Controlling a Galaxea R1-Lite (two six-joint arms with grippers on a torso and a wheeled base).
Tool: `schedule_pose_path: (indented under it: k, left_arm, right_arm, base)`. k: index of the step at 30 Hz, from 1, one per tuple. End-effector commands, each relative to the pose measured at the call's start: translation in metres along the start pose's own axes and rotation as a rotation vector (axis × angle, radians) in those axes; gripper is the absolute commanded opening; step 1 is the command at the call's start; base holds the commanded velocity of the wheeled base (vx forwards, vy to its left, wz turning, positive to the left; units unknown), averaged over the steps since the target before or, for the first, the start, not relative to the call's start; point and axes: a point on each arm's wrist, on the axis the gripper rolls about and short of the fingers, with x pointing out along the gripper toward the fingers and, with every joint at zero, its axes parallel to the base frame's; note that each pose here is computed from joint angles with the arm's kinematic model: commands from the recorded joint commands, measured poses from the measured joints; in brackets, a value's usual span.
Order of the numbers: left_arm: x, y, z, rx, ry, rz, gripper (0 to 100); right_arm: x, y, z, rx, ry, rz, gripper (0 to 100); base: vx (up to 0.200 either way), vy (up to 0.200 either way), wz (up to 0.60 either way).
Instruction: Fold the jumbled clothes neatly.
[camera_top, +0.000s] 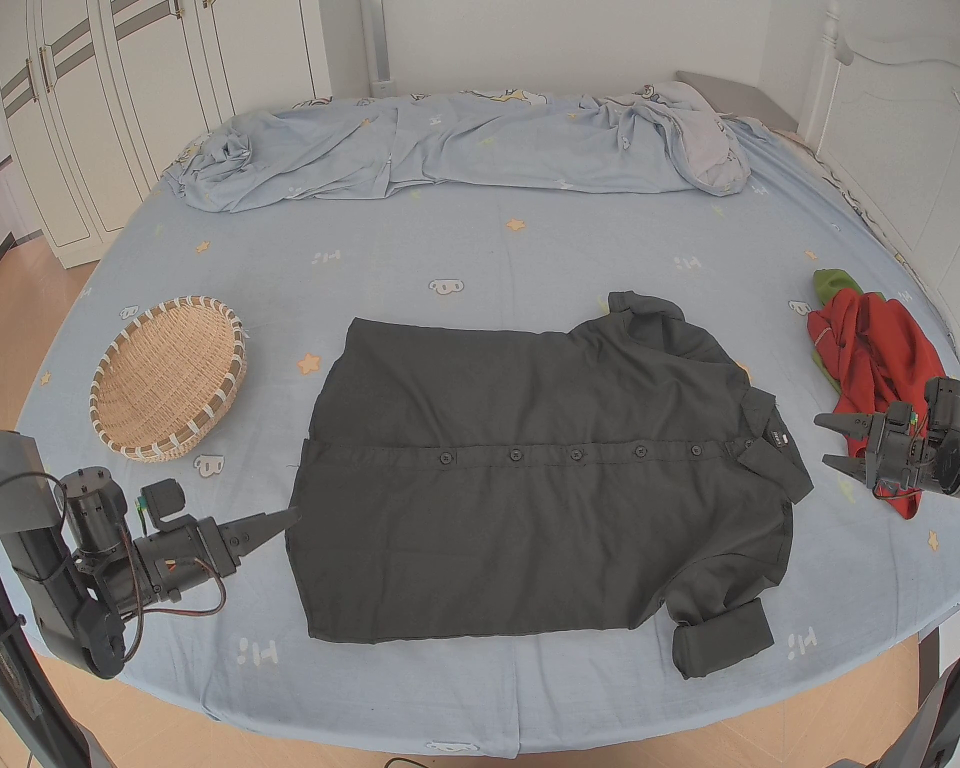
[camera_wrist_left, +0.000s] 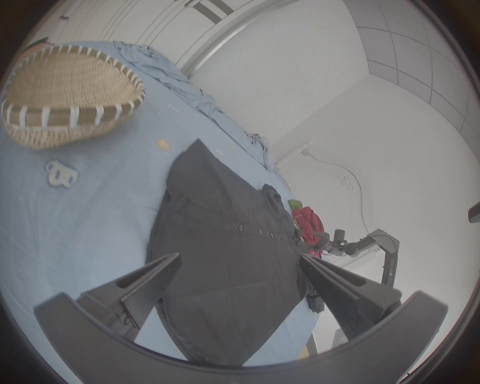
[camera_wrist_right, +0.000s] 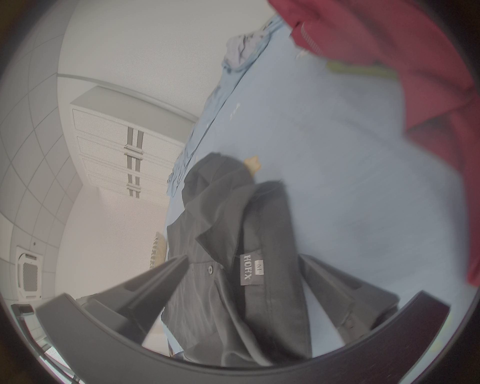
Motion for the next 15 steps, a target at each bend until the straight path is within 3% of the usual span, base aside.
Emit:
schedule_pose_path:
  k: [1, 7, 15]
  left_arm:
    - [-0.009, 0.013, -0.035, -0.027, 0.116, 0.064, 100]
    - [-0.021, 0.014, -0.055, -0.045, 0.189, 0.101, 100]
    - [-0.017, 0.022, -0.069, -0.115, 0.265, 0.045, 100]
  right_arm:
    - [-0.026, 0.03, -0.029, -0.001, 0.005, -0.004, 100]
    - [-0.019, 0.03, -0.07, 0.019, 0.11, 0.003, 100]
    - [-0.001, 0.022, -0.106, 0.06, 0.244, 0.014, 100]
  base:
    - [0.0, 0.0, 0.0]
    - [0.0, 0.0, 0.0]
    - [0.0, 0.0, 0.0]
